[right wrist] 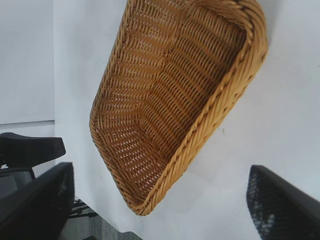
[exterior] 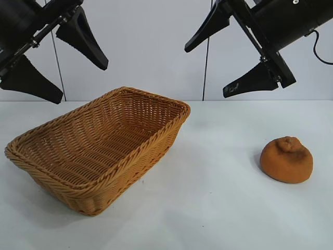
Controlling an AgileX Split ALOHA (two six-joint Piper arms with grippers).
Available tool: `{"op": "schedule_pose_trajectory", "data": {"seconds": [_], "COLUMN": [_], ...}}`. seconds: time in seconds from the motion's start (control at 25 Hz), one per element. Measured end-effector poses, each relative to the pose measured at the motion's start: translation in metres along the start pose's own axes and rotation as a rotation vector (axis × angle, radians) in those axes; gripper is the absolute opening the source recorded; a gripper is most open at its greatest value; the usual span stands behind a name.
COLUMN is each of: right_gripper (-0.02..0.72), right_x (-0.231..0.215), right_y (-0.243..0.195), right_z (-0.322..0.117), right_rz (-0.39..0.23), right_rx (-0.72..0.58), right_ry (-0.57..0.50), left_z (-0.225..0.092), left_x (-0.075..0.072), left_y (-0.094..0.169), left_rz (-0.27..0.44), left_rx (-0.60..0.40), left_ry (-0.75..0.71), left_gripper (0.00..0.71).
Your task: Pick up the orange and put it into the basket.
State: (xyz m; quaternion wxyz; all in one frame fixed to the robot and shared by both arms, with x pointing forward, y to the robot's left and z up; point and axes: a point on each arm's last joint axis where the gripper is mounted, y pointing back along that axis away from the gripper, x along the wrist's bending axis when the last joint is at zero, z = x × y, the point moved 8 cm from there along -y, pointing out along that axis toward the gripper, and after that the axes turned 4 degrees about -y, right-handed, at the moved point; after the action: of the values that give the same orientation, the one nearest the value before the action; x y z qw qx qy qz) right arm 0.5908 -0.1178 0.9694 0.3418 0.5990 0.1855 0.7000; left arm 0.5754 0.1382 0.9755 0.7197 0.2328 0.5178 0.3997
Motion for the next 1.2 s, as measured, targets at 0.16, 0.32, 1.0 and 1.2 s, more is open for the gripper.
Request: {"op": "schedule_pose_trajectory", "data": {"seconds": [0.16, 0.32, 1.0, 1.2], "right_gripper": [0.641, 0.641, 0.641, 0.641], "right_x": [0.000, 0.000, 0.000, -0.001], "right_y": [0.000, 0.000, 0.000, 0.000], "right_z": [0.000, 0.000, 0.000, 0.002], "right_rz": [0.000, 0.000, 0.000, -0.003], "right_rx": [0.000, 0.000, 0.000, -0.011], "right_ry": [0.000, 0.000, 0.000, 0.000], "left_z": [0.000, 0.000, 0.008, 0.006], "left_x": [0.000, 0.000, 0.002, 0.011], "left_y": [0.000, 0.000, 0.000, 0.020], "left_rz": [0.000, 0.000, 0.012, 0.019], "left_rx": [0.000, 0.000, -0.047, -0.033], "left_ry": [0.000, 0.000, 0.001, 0.057], "left_gripper": [0.613, 0.613, 0.613, 0.613]}}
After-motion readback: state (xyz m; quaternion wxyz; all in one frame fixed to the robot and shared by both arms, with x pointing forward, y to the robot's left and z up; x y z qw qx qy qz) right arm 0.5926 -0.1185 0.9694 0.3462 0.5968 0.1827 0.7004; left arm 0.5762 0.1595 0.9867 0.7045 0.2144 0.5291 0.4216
